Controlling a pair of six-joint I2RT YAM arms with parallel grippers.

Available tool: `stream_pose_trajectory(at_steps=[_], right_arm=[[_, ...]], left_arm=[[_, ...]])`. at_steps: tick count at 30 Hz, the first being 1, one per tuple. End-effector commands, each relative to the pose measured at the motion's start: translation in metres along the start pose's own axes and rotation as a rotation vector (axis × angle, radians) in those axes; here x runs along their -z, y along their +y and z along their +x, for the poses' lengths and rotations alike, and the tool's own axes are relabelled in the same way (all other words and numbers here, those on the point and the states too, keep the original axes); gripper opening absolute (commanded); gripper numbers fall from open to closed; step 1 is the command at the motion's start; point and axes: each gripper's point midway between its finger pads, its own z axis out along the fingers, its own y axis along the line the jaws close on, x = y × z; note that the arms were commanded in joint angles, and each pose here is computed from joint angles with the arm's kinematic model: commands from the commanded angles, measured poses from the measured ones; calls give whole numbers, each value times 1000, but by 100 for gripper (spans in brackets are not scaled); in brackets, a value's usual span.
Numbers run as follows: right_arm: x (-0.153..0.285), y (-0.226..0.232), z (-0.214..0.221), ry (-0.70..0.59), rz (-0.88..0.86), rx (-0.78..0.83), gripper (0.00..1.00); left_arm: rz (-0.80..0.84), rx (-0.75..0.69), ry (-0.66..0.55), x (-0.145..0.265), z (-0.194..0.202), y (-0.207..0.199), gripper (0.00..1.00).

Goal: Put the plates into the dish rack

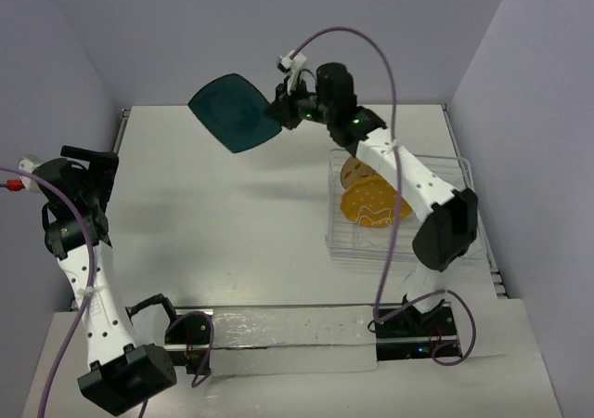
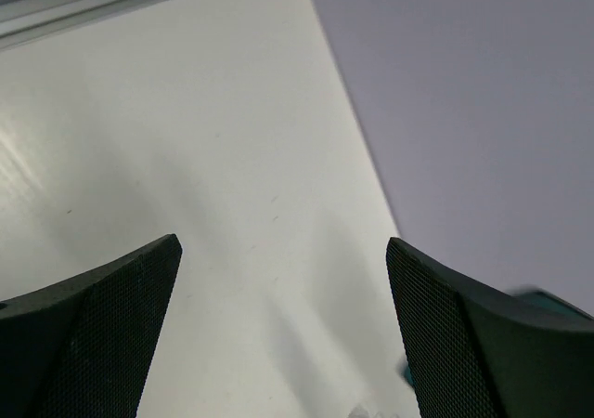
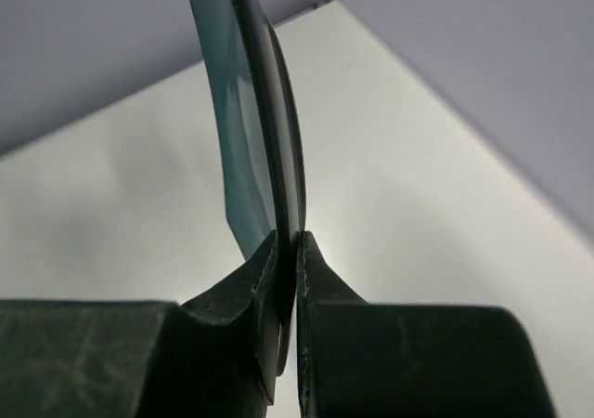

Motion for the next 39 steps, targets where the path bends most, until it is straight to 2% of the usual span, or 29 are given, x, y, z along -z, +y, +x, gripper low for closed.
stream_pose_trajectory(at_steps=[1, 6, 7, 10, 12, 17, 20, 22, 23, 27, 33, 39], right_arm=[[100, 17, -103, -60, 46, 579, 0], [183, -4, -116, 25, 227, 807, 0], [208, 4, -122, 24, 257, 838, 0], [244, 3, -123, 57, 292, 883, 0], [259, 3, -96, 185, 259, 878, 0], [295, -1, -63, 343, 288, 947, 0], [307, 17, -28, 424, 166, 974, 0], [309, 29, -11, 434, 97, 953, 0], [309, 30, -8, 435, 104, 908, 0], [314, 25, 2, 470, 134, 890, 0], [302, 0, 52, 571, 171, 809, 0], [308, -25, 55, 619, 303, 754, 0]], left_arm=[[-114, -43, 20, -6, 9, 30, 99], [-130, -27, 19, -10, 10, 33, 99], [-115, -28, 19, -9, 8, 28, 99], [-104, -28, 26, -14, 7, 24, 99], [-134, -28, 3, -15, 0, 25, 99], [-167, -36, -47, -20, -11, 29, 99], [-185, -41, -73, -25, -15, 33, 99], [-239, -41, -95, -29, -20, 41, 99], [-244, -45, -98, -29, -22, 41, 99], [-252, -52, -97, -30, -25, 39, 99], [-277, -27, -150, -22, -28, 50, 99], [-279, -28, -171, -14, -33, 48, 99]])
